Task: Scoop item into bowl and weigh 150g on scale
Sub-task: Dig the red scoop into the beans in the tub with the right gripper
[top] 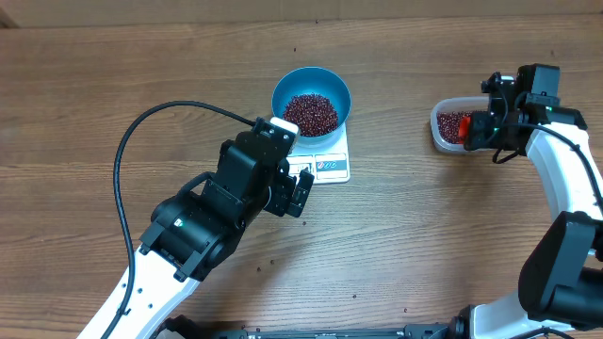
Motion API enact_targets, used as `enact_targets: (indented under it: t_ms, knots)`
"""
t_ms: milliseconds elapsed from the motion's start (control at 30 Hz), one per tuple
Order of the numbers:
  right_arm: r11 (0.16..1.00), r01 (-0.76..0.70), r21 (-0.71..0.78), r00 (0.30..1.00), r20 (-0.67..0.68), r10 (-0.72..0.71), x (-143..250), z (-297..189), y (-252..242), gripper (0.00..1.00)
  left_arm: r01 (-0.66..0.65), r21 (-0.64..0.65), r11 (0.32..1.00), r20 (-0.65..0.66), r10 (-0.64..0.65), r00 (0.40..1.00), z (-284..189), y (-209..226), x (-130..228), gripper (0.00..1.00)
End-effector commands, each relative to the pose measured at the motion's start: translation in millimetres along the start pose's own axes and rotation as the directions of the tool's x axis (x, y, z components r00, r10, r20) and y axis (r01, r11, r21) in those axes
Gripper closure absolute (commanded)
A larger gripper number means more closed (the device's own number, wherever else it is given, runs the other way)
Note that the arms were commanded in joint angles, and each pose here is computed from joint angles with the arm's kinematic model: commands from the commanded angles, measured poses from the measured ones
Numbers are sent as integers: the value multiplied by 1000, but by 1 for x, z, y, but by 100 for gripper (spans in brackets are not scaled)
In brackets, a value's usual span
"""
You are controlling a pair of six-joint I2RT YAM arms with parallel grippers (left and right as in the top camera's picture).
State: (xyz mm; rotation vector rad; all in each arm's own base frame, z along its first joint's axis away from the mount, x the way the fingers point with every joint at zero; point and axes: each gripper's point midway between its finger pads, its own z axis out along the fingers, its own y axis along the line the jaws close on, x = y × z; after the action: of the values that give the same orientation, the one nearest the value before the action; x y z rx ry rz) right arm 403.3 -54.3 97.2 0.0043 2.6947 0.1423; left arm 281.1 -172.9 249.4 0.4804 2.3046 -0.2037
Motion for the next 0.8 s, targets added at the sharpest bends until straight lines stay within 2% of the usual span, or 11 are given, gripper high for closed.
enact_targets:
  t_ms: [0, 167, 300, 367, 767]
  knots:
    - [997, 10, -81, 1000, 13, -9, -3, 1, 15, 96, 14, -6, 1000, 26, -14, 1000, -6, 3, -5, 0]
    - [996, 9, -90, 1000, 5, -8, -1, 1, 17, 96, 14, -6, 1000, 26, -14, 1000, -6, 3, -5, 0]
    - [968, 99, -231, 995, 52, -89, -6, -3, 42, 96, 14, -6, 1000, 26, -14, 1000, -6, 3, -5, 1]
    - [960, 112, -255, 993, 64, -99, -7, -5, 46, 96, 14, -6, 1000, 26, -14, 1000, -6, 3, -5, 0]
    - [957, 115, -267, 992, 82, -96, -11, -5, 48, 96, 14, -6, 1000, 26, -14, 1000, -6, 3, -5, 0]
